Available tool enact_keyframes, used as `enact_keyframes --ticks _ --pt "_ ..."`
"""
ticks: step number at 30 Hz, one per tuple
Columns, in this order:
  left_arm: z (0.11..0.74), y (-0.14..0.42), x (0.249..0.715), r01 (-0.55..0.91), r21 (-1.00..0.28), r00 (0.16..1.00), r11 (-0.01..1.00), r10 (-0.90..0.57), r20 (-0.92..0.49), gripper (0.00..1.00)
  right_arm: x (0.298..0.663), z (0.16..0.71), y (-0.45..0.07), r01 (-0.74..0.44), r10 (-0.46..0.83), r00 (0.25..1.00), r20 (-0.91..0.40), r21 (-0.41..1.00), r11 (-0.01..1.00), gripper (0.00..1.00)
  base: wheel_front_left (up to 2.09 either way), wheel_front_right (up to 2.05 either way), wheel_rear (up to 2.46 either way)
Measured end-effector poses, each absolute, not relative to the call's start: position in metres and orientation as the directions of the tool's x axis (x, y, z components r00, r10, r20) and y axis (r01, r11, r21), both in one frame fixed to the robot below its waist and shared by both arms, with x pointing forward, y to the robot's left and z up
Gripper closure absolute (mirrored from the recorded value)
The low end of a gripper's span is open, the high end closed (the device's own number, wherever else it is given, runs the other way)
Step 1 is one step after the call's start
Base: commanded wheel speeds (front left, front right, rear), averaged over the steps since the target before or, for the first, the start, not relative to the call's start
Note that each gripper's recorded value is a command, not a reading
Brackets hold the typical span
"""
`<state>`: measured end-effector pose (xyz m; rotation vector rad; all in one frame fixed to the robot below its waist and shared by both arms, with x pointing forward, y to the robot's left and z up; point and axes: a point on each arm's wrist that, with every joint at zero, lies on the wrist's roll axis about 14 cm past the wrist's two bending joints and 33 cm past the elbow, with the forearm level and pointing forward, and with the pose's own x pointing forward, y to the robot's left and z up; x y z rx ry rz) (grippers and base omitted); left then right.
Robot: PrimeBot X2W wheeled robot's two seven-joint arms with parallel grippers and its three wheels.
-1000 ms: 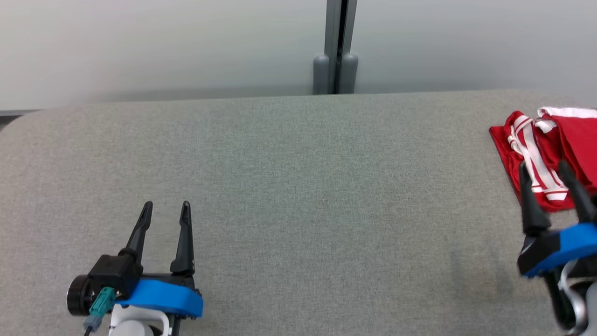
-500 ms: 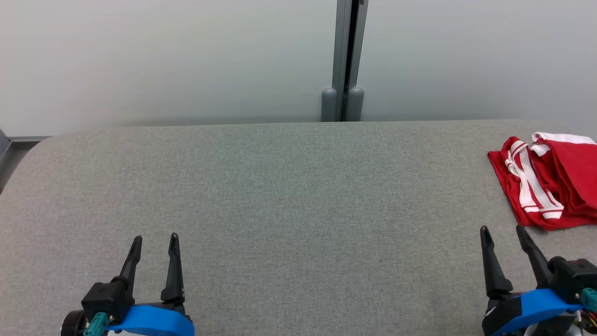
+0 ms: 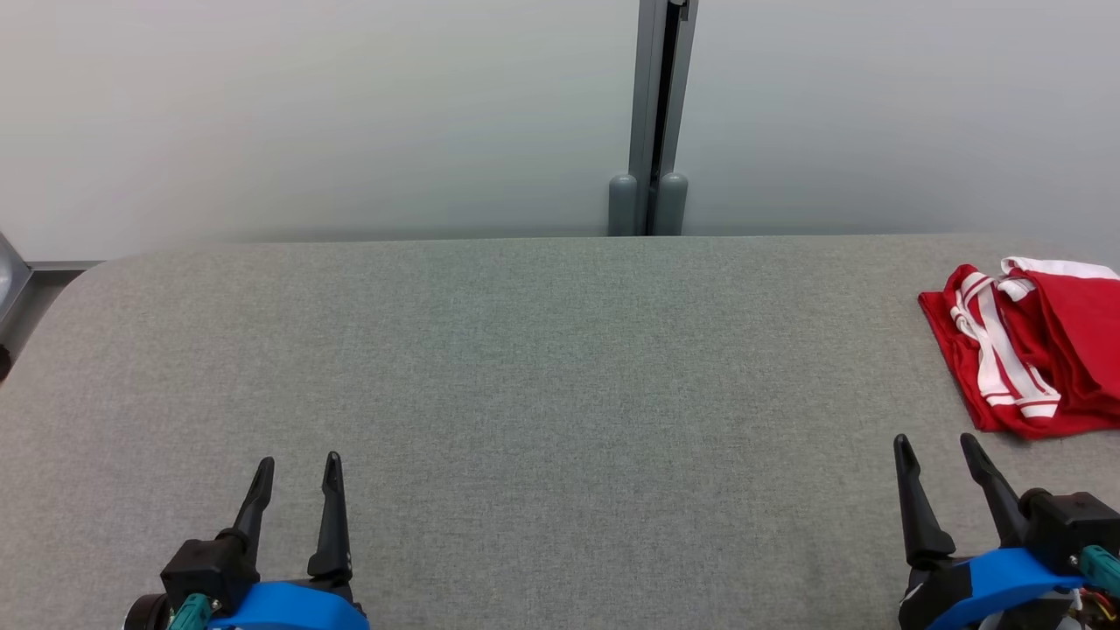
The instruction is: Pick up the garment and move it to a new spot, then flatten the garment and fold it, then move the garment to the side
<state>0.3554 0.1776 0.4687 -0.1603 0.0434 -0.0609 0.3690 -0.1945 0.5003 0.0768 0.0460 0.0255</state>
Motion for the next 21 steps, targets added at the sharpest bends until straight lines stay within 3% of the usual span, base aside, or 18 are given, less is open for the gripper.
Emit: enact_keyframes --ticks 19,20,21 --pt "0.463 0.175 0.356 0.069 -0.165 0.995 0.984 -0.079 -0.055 0.0 0.366 0.491 -0.191 -0.025 0.034 0.997 -0.071 0.116 0.993 0.0 0.0 0.0 0.0" --pt "0.463 0.175 0.356 0.069 -0.165 0.995 0.984 -0.079 -0.057 1.0 0.366 0.49 -0.191 -0.026 0.034 0.997 -0.07 0.117 0.993 1.0 0.0 0.0 0.0" --pt "0.461 0.175 0.355 0.068 -0.166 0.995 0.984 -0.08 -0.063 1.0 0.365 0.489 -0.191 -0.025 0.034 0.997 -0.076 0.118 0.993 1.0 0.0 0.0 0.0"
